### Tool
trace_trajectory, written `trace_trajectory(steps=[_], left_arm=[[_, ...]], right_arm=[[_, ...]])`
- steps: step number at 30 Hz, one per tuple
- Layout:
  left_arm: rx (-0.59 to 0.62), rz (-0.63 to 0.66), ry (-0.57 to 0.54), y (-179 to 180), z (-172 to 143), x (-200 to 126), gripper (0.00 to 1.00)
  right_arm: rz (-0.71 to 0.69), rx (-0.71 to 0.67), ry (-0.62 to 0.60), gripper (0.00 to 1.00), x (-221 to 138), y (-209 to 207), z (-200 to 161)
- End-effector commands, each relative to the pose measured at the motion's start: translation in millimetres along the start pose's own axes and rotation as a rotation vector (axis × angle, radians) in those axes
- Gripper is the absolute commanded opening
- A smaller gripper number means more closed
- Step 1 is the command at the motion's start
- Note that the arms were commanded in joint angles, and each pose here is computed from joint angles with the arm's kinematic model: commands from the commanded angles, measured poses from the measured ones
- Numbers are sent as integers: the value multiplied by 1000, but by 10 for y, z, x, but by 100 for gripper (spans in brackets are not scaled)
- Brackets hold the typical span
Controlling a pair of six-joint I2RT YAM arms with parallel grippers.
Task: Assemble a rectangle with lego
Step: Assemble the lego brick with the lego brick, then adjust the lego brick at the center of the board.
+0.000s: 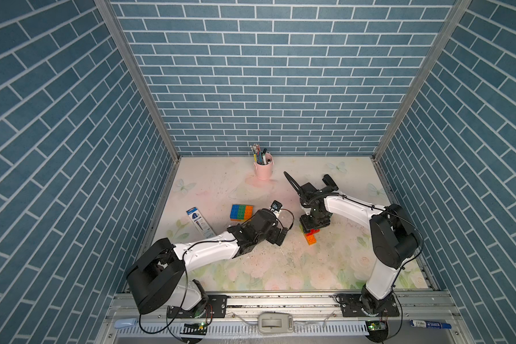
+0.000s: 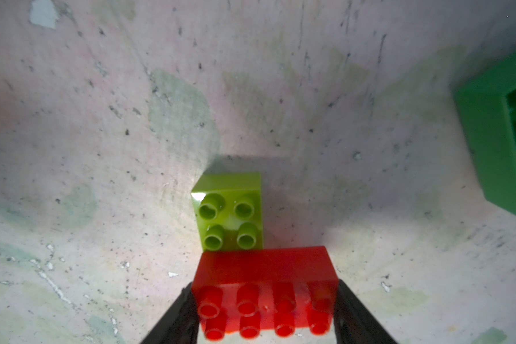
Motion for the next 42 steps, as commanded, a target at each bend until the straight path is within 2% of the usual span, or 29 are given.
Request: trace_trajectory(steps=[1, 9, 12, 17, 20, 23, 28, 34, 42], left_arm=[[3, 10, -3, 44, -16, -42, 99], [1, 5, -11, 35, 10, -56, 98], [1, 5, -13, 34, 18, -56, 98], [-11, 29, -46, 119, 102, -115, 99], [-28, 42, -79, 230, 184, -155, 99], [31, 38, -86, 198, 259, -115, 99], [150, -17, -68, -165, 409, 61, 99], [149, -108, -91, -484, 534, 132, 99], [150, -85, -98, -421, 500, 74, 99]], right_arm=[[14, -8, 52, 56, 140, 47, -81], [24, -7, 23, 90, -2, 57, -28], [15, 4, -9, 94, -126, 22, 15], [-30, 108, -159, 92, -561, -186, 160], [-36, 315, -206, 85, -706, -527, 171], [-104, 529, -205, 81, -682, -1021, 72], [-138, 824, -299, 81, -696, -1833, 61], [-167, 945, -296, 81, -476, -2392, 164], [-94, 1016, -306, 72, -124, -2517, 397]])
Point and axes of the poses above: each gripper's point midway between its finger pads, its own x axis out along the fingers, its own y axis along the line the jaws close on, z = x × y, the point moved 1 cm from there along -x, back along the fingers, and after that the axes turned 2 degrees about -x, right-handed, at the moved point
